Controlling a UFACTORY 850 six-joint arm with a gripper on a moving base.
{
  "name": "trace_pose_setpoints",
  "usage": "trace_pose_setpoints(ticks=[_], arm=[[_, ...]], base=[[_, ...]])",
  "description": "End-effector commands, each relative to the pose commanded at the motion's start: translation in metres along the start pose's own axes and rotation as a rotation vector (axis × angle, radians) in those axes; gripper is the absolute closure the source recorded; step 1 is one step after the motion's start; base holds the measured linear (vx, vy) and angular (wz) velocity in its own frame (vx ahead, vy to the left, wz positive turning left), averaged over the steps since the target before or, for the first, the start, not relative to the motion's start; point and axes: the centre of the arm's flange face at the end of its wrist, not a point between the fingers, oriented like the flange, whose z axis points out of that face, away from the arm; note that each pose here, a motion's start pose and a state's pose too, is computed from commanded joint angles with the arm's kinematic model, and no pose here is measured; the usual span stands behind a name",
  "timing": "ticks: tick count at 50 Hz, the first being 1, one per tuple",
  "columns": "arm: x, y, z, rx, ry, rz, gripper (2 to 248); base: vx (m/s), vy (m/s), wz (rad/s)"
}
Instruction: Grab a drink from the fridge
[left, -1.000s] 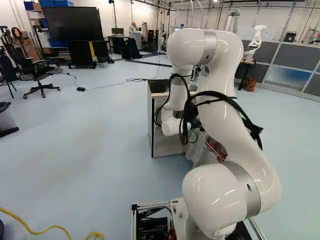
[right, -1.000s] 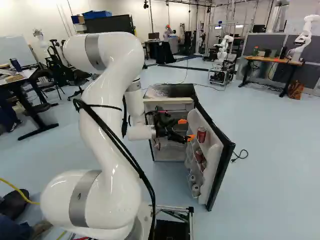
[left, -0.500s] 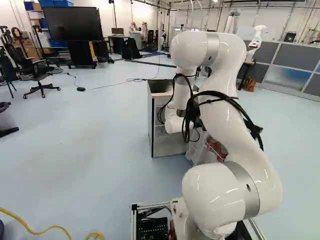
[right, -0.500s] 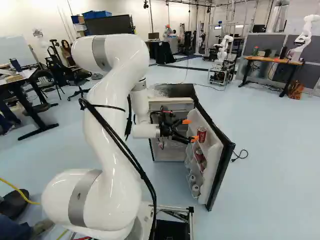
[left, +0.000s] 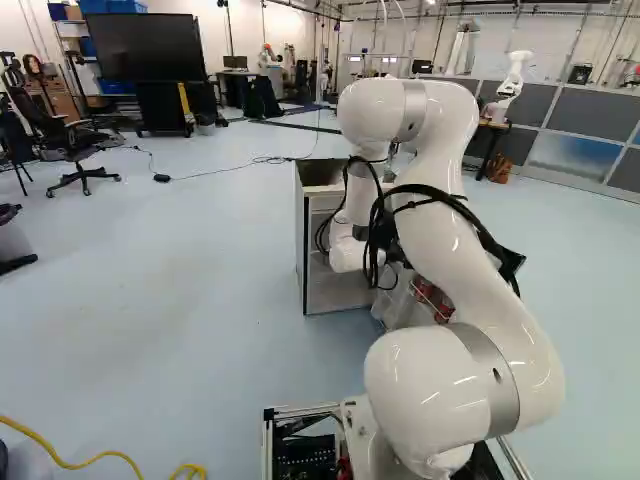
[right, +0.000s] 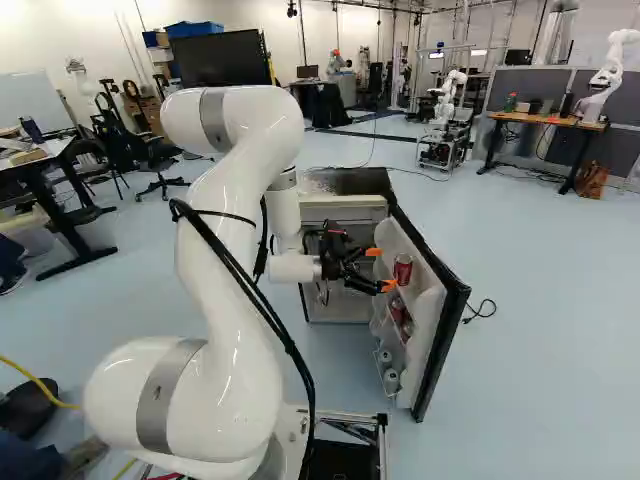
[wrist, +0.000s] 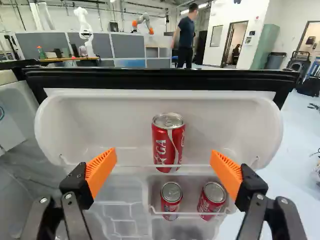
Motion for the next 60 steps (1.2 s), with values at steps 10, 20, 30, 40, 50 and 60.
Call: trace_pose_setpoints(ticks=[10, 20, 30, 40, 50, 60], arm=[[-0.001, -0.002, 0.003, -0.004, 0.001, 0.004, 3], [0.0, -0.008, 0.011, -0.016, 0.005, 0.021, 3], [0.001, -0.015, 0.021, -0.03, 0.01, 0.04, 3], [0.001, -0.018, 0.03, -0.044, 0.014, 0.054, 3], [0.002, -0.02, 0.039, -0.058, 0.017, 0.065, 3], [0.003, -0.019, 0.043, -0.068, 0.018, 0.069, 3]], base=[[0.0, 0.0, 0.0], [0.0, 0.0, 0.0], [0.0, 0.0, 0.0], [0.0, 0.0, 0.0], [0.0, 0.0, 0.0], [0.0, 0.0, 0.0]])
